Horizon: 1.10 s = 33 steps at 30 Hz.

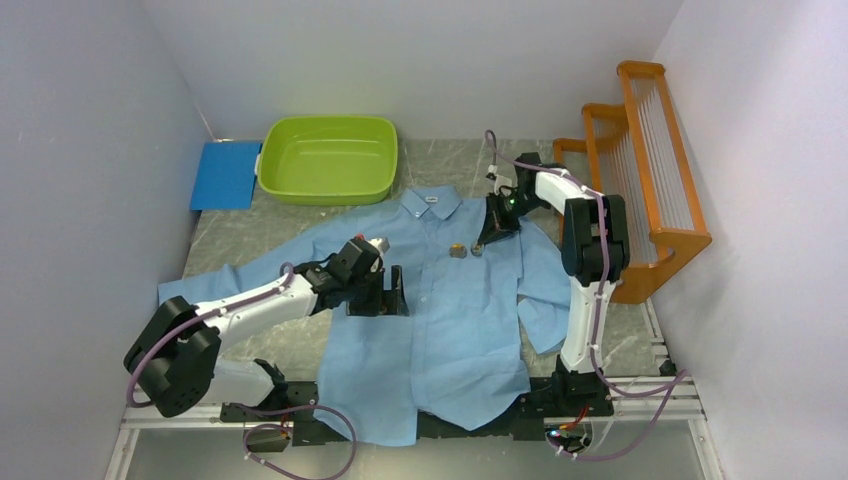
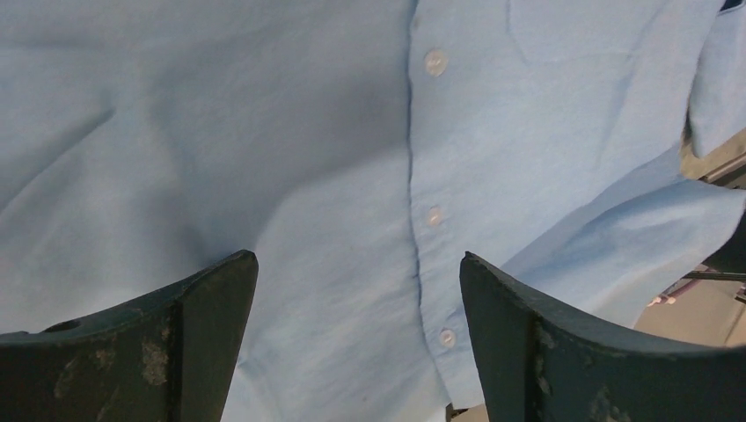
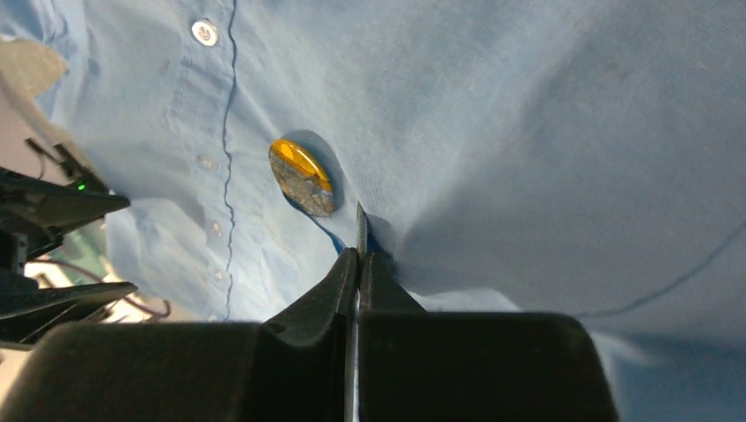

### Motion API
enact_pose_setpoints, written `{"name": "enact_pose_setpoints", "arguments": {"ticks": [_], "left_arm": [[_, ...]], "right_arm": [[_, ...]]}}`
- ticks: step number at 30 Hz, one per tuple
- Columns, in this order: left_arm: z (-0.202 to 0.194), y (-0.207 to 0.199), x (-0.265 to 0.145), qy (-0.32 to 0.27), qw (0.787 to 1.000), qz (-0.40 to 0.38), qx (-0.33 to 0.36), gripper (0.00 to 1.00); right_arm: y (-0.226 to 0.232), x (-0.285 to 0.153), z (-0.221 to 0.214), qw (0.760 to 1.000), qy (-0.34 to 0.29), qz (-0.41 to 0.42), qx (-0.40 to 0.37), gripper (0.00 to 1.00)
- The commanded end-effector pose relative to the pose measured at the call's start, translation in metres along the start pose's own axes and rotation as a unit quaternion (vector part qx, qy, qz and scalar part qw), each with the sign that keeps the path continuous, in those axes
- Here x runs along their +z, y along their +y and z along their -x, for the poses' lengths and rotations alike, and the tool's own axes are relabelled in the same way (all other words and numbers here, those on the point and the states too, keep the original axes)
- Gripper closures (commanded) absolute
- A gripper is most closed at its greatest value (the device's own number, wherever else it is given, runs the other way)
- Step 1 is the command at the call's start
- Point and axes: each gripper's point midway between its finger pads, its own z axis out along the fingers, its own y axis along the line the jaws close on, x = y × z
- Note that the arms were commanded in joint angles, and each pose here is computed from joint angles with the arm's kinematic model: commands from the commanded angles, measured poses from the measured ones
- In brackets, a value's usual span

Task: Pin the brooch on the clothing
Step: Pin the brooch to the clothes.

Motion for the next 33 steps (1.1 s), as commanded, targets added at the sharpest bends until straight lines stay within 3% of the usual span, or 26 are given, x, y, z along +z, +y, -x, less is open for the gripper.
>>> {"name": "enact_pose_setpoints", "arguments": {"ticks": [1, 12, 18, 26, 33], "left_arm": [[0.012, -0.004, -0.002, -0.010, 1.000, 0.005, 0.016, 0.10], [0.037, -0.004, -0.005, -0.026, 0.997, 0.042, 0.064, 0.11], [0.068, -0.026, -0.009, -0.062, 0.991, 0.020, 0.114, 0.11], [0.099, -0.056, -0.009, -0.099, 0.978, -0.025, 0.183, 0.12], [0.090, -0.047, -0.002, -0.080, 0.982, -0.012, 0.170, 0.17]], "right_arm": [[-0.005, -0.035, 0.025, 0.994, -0.063, -0.081, -0.042, 1.00], [0.032, -0.060, 0.018, 0.988, -0.073, -0.121, -0.060, 1.00], [0.035, -0.068, 0.014, 0.985, -0.080, -0.149, -0.045, 1.00], [0.045, -0.050, 0.014, 0.991, -0.064, -0.080, -0.091, 1.00], [0.070, -0.030, 0.030, 0.993, -0.046, 0.025, -0.105, 1.00]]}}
